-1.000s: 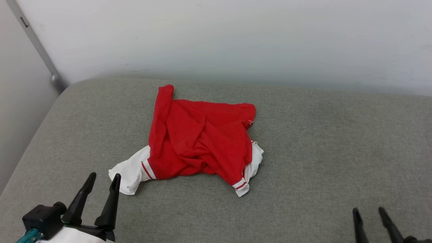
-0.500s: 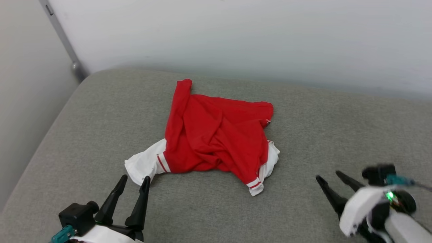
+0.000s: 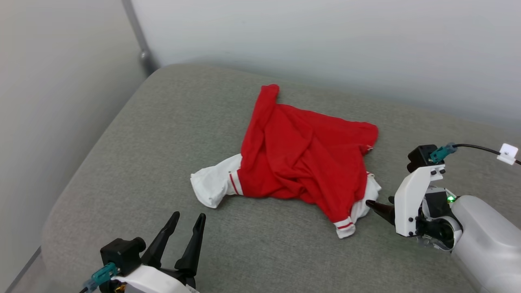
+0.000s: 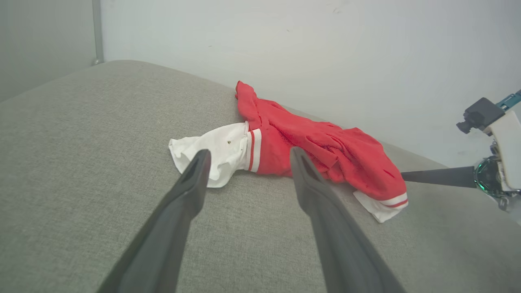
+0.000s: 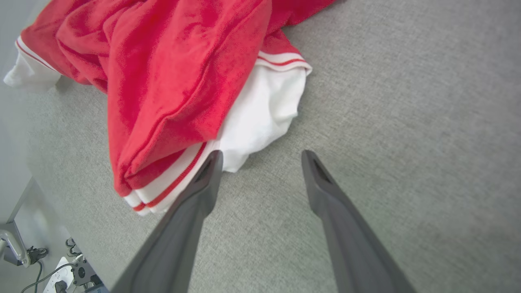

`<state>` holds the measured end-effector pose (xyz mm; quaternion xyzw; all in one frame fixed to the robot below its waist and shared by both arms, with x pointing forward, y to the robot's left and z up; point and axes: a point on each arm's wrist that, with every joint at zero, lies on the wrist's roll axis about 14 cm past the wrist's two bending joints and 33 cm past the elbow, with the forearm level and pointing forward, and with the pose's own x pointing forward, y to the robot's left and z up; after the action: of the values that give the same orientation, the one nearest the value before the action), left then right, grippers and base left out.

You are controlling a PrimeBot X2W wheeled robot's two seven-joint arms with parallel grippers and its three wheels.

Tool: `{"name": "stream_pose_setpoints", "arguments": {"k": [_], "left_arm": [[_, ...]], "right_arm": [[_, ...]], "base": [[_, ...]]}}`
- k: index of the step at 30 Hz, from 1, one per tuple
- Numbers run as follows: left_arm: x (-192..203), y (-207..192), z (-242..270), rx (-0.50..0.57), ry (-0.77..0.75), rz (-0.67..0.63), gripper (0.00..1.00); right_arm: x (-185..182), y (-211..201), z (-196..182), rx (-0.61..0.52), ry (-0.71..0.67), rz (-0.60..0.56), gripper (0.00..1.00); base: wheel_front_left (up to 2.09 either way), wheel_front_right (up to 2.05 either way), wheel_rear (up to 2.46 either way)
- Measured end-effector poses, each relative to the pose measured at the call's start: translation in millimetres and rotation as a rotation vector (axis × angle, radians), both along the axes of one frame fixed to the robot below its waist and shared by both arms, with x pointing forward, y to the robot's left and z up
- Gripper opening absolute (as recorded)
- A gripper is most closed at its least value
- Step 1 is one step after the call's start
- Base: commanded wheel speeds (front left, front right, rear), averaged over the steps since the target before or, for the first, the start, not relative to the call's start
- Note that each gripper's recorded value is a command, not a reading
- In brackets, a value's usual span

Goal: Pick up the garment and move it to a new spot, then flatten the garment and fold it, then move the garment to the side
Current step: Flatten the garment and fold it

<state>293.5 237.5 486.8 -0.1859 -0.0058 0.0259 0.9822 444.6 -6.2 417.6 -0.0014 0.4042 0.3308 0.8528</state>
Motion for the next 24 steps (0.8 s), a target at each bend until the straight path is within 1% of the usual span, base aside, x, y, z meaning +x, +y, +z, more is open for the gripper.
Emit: {"name": "stream_pose_setpoints", "arguments": {"k": [3,6,9,10,11,12,14,17,20,24], "left_arm": [[-5.4,5.2,-4.0,-0.011,0.014,0.026,1.00],[-8.5,8.7,-5.0,-0.019,0.020,0.043,1.00],[-9.4,11.5,-4.4,-0.021,0.022,0.055,1.00],[-10.2,15.3,-4.7,-0.030,0.025,0.077,1.00],[-10.3,15.9,-5.2,-0.034,0.027,0.081,1.00],[-10.3,15.8,-5.9,-0.035,0.030,0.082,1.00],[-9.7,15.0,-6.1,-0.036,0.030,0.079,1.00],[-7.6,14.4,-6.8,-0.034,0.030,0.069,1.00],[-5.1,8.4,-9.6,-0.041,0.034,0.047,1.00],[2.0,0.6,-10.0,-0.046,0.031,0.013,1.00]], "right_arm": [[-0.7,8.3,-9.9,-0.055,0.041,0.037,1.00],[-4.3,23.5,-18.1,-0.073,0.062,0.074,1.00],[-5.5,29.8,-29.6,-0.112,0.078,0.098,1.00],[-9.7,44.7,-40.2,-0.120,0.098,0.123,0.97],[-9.1,47.4,-40.8,-0.108,0.100,0.116,0.69],[-10.3,48.8,-42.4,-0.110,0.104,0.120,0.00],[-13.8,51.0,-41.9,-0.118,0.107,0.137,0.00],[-15.3,49.6,-33.9,-0.090,0.103,0.128,0.00],[-7.9,29.3,-23.6,-0.102,0.065,0.112,0.00],[5.5,-2.1,1.1,-0.082,0.014,0.061,0.00]], "base": [[0.00,0.00,0.00],[0.00,0.00,0.00],[0.00,0.00,0.00],[0.00,0.00,0.00],[0.00,0.00,0.00],[0.00,0.00,0.00],[0.00,0.00,0.00],[0.00,0.00,0.00],[0.00,0.00,0.00],[0.00,0.00,0.00]]}}
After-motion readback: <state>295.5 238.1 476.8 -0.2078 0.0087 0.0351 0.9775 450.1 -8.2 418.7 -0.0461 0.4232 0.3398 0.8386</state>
